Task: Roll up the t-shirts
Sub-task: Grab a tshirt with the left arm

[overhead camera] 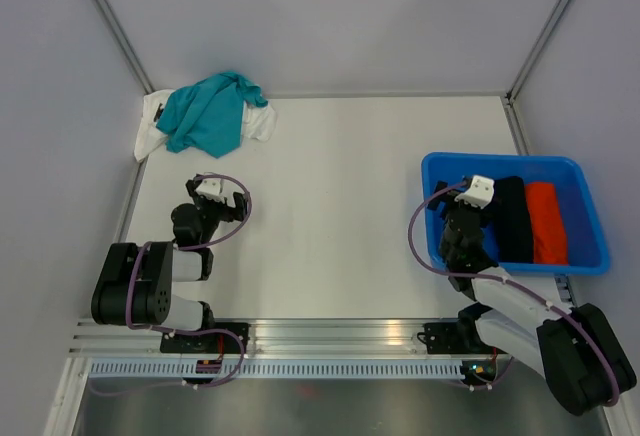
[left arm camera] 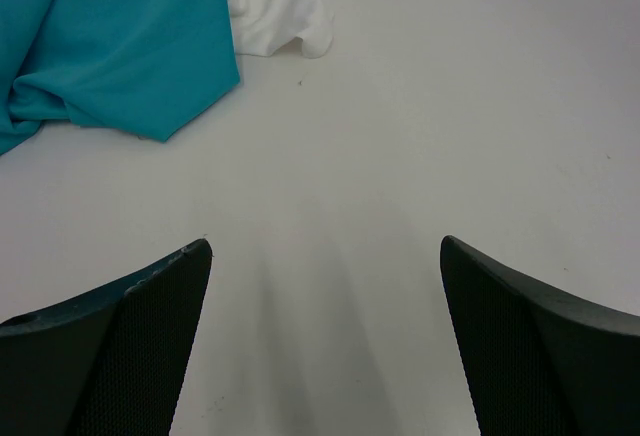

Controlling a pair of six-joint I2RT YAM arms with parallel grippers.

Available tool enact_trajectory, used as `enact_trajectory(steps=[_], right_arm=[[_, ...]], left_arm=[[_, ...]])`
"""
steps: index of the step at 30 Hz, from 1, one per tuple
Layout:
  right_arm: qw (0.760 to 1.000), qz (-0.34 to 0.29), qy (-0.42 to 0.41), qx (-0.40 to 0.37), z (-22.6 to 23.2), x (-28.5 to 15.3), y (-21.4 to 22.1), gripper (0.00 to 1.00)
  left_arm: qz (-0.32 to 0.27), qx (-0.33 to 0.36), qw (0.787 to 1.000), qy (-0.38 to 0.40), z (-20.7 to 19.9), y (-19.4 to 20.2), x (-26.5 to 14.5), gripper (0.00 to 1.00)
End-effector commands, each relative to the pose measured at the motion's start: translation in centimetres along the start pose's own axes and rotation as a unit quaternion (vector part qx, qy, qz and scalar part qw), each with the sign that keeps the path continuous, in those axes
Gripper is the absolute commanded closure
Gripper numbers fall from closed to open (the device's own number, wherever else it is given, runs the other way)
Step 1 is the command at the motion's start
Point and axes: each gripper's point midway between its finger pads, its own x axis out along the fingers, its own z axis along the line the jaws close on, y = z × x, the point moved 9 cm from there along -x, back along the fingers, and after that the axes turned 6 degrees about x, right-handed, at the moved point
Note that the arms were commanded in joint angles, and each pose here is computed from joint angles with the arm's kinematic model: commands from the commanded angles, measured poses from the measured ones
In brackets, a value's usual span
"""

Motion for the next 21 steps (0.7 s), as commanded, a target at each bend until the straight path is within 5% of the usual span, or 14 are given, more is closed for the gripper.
enact_trajectory(steps=[1, 6, 8, 13, 16, 21], right_arm=[[0.999, -0.026, 0.001, 0.034, 0.6, 0.2, -2.7, 0.02], [0.999, 0.003, 0.001, 0.044, 1.8, 0.4, -6.2, 0.02], [0.999, 0.029, -0.002, 0.028, 2.0, 0.3, -6.8, 0.02], [0.997, 0.032, -0.016, 0.067, 3.3, 0.2, -10.9, 0.02], [0.994, 0.041, -0.068, 0.074, 4.4, -0.1, -12.7, 0.08], [0.987, 0.046, -0.136, 0.08, 5.9, -0.5, -14.4, 0.16]], left_arm=[[-0.02, -0.013, 1.0, -0.006, 0.2, -0.9, 0.4, 0.0], [-0.01, -0.017, 1.0, 0.0, 0.3, -1.1, 0.7, 0.0], [0.052, -0.034, 0.998, 0.015, 1.4, -4.8, 2.1, 0.0], [0.098, -0.011, 0.995, -0.002, 5.6, -15.8, 6.3, 0.0], [0.214, 0.009, 0.976, -0.024, 7.5, -13.8, 9.4, 0.0], [0.317, 0.012, 0.948, -0.04, 9.3, -9.1, 14.6, 0.0]])
